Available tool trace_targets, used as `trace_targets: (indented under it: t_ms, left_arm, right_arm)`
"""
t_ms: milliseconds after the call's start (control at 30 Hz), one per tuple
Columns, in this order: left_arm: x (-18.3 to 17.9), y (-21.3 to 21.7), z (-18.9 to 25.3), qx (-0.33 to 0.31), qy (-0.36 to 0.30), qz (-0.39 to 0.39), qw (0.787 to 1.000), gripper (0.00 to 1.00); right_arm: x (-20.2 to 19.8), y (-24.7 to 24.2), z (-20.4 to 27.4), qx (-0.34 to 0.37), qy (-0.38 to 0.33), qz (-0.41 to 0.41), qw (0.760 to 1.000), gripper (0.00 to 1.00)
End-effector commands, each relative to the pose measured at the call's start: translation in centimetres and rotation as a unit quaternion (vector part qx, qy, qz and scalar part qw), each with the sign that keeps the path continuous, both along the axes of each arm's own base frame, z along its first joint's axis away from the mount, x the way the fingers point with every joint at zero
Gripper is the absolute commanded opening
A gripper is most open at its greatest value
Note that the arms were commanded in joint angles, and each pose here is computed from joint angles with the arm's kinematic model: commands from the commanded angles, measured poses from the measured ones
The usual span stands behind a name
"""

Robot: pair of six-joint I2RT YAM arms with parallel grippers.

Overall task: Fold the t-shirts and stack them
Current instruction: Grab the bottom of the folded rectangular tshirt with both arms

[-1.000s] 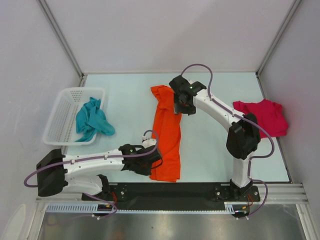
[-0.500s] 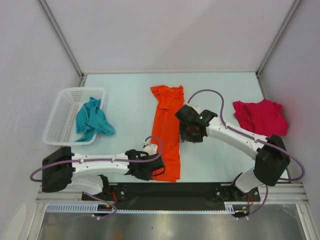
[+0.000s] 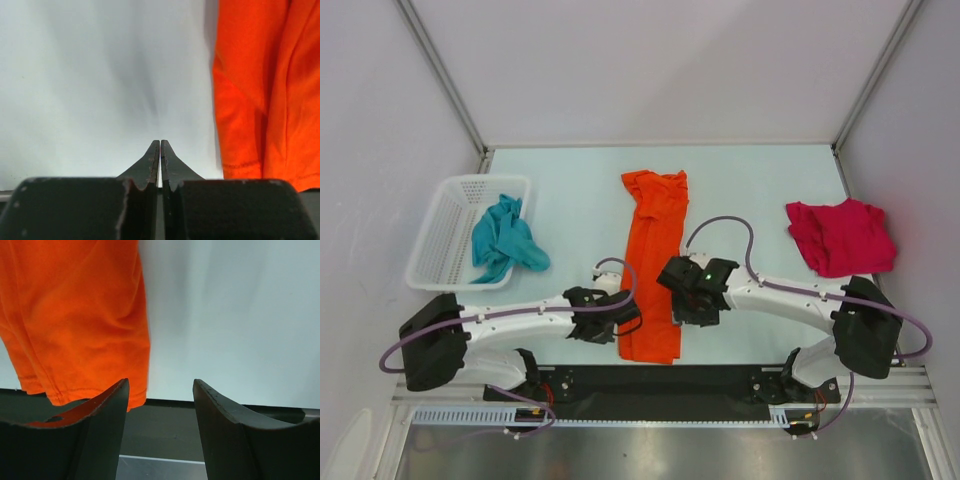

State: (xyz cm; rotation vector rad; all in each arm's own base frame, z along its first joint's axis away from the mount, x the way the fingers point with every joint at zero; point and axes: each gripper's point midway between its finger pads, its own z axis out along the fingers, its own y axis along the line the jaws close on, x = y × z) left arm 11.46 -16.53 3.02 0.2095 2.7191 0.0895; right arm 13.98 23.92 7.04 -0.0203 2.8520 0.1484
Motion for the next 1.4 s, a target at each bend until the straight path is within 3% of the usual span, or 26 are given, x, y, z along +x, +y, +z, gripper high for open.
trace_targets:
  t_ms: [0,700,1367]
  left_arm:
    - [1.8,0.6,0.7,-0.009,-0.031,0.006,0.999,0.07]
    - [-0.5,-4.3,0.8,-0.068,0.019,0.0,0.998,0.06]
    - [1.5,-7.8,5.1,-0.116,-0.03,0.022,0.993,0.04]
  right_arm:
    - [-0.9,1.6,-0.4,0.022,0.001,-0.015,1.0,0.6]
    - [-4.9,3.8,-2.8,0.018,0.017,-0.001,1.0,0.6]
    - [-3.9,4.3,-5.0,0.031,0.006,-0.018,0.999,0.6]
